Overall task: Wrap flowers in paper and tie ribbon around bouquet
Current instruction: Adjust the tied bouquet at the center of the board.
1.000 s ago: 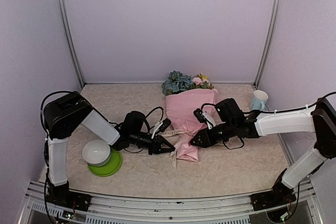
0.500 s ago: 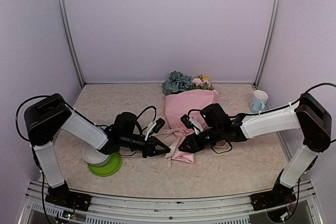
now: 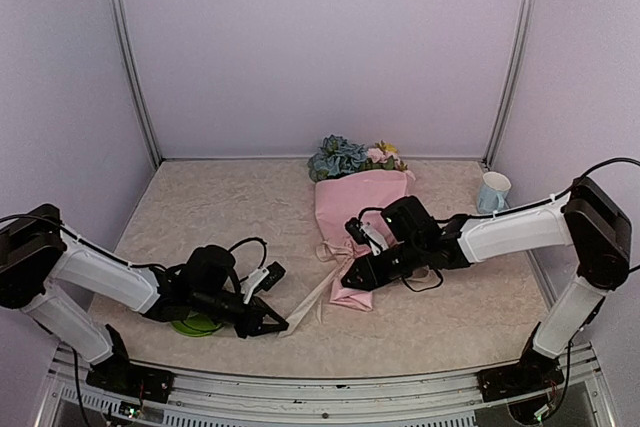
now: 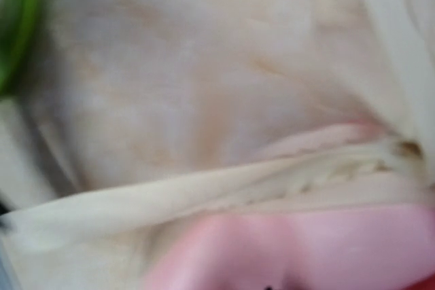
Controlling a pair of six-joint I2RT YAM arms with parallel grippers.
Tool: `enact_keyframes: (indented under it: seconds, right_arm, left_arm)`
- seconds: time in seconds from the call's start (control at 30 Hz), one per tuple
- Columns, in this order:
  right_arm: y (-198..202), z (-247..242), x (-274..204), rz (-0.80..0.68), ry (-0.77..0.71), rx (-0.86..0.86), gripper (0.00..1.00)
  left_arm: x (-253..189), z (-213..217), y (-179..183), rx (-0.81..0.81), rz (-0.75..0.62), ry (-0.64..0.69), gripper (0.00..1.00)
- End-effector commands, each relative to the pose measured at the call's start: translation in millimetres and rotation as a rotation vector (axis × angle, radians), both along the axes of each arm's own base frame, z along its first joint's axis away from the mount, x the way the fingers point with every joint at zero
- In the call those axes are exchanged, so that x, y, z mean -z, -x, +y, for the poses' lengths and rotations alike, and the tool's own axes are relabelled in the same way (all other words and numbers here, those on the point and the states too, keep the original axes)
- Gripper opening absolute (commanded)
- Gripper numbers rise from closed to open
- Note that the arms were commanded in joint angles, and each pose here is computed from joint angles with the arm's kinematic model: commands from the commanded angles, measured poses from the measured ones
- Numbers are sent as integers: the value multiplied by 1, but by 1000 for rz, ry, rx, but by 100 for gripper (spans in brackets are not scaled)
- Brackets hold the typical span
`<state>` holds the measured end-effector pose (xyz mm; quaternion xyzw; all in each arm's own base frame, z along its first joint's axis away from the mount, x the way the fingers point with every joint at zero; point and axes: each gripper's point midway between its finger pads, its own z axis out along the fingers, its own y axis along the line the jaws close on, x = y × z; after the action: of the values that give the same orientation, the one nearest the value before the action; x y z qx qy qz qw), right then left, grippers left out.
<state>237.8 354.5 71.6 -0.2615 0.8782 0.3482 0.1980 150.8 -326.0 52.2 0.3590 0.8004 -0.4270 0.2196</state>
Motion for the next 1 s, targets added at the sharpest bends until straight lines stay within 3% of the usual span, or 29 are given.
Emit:
enact_keyframes:
  seconds: [0.0, 0.17, 0.33, 0.47, 0.63, 0.67, 0.73, 0.83, 0.87, 0.9, 0.97]
  right_arm:
    - [9, 22, -62, -89, -181, -152, 30]
    - [3, 11, -91, -132, -214, -109, 30]
    - [-32, -47, -78, -125, -77, 157, 31]
    - [-43, -100, -50, -89, 51, 319, 32]
    - [-33, -113, -38, -63, 73, 329, 32]
    - [-31, -113, -37, -59, 69, 327, 32]
    - [-29, -110, -38, -54, 51, 315, 32]
    - [-26, -107, -40, -53, 32, 293, 32]
    - [-26, -105, -40, -52, 27, 285, 32]
    - [-25, -104, -41, -54, 21, 275, 32]
    - [-26, -100, -41, -55, 13, 259, 32]
  left_arm:
    - [23, 22, 17, -100, 130, -118, 0]
    - [33, 29, 11, -158, 139, -167, 0]
    - [25, 18, -6, -180, 83, -159, 0]
    - [4, 10, -47, -290, -63, -179, 0]
    - [-14, 18, -113, -515, -242, -284, 0]
    - [-12, 26, -127, -587, -256, -331, 10]
    - [-9, 38, -144, -684, -277, -408, 45]
    - [-26, 44, -137, -752, -417, -448, 73]
    - [-37, 44, -131, -771, -490, -446, 88]
    - [-51, 43, -124, -786, -559, -432, 97]
    - [-67, 31, -107, -729, -637, -381, 99]
